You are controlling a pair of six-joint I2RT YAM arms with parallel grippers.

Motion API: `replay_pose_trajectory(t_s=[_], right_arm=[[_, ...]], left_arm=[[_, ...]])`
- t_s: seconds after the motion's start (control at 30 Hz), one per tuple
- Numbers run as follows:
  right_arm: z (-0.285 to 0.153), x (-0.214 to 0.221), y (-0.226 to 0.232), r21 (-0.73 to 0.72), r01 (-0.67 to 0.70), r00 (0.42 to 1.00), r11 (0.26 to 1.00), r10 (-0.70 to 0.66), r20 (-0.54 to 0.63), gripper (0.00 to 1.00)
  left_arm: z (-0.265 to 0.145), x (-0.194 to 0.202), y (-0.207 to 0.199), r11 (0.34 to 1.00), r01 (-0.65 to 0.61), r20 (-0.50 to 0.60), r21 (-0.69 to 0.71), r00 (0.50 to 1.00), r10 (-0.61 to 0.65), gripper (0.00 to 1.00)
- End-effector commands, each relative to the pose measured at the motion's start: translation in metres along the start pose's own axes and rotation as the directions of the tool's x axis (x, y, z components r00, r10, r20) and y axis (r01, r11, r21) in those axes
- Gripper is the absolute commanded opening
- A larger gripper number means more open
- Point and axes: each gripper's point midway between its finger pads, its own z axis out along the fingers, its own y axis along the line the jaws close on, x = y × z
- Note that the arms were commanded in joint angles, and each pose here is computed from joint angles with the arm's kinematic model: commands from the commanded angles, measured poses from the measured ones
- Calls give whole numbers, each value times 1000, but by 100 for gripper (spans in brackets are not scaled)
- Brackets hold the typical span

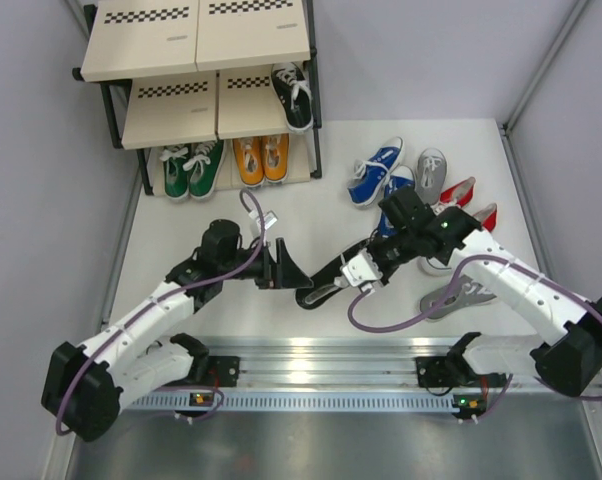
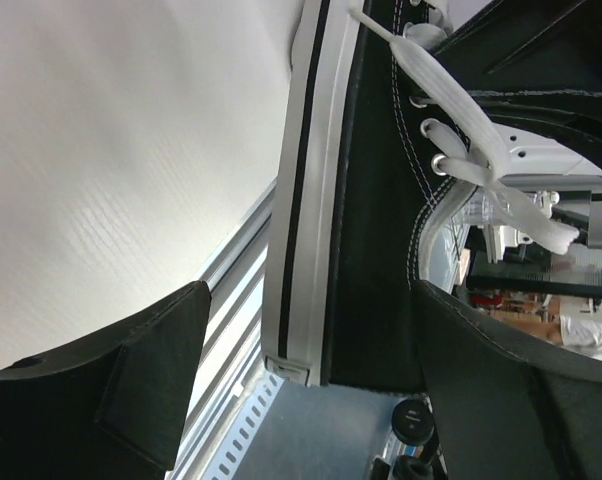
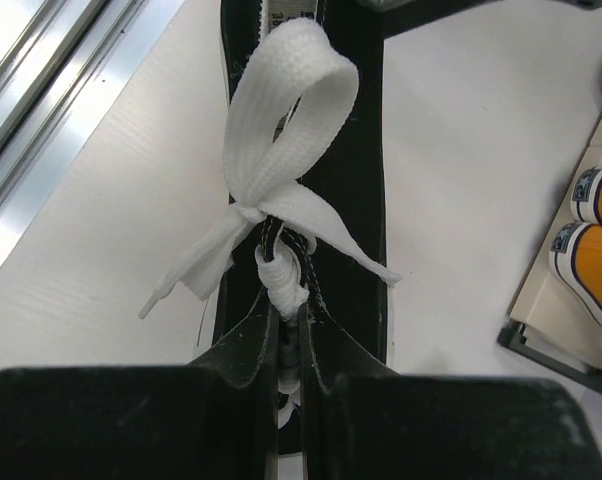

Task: Place and organize the shoes onto the shoe shelf
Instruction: Pick up the shoe at the center of the board.

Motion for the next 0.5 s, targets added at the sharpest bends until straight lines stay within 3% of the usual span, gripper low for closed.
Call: replay_pose_trajectory(t_s=[0.0, 0.27, 0.4, 0.47], right_arm=[[-3, -27, -27, 82, 131, 989, 988, -136, 56, 0], [1, -32, -39, 96, 119, 990, 988, -126, 67, 0], [2, -31, -45, 122, 92, 993, 988, -100, 64, 0], [2, -29, -52, 149, 76, 995, 986, -86, 58, 0]], left_arm=[[2, -11, -23, 988, -130, 4, 87, 991, 130, 86], [16, -3, -16, 986, -145, -66, 87, 986, 151, 84], [20, -2, -10, 988, -142, -70, 67, 987, 146, 75], [21, -1, -7, 989, -137, -75, 59, 987, 141, 65]])
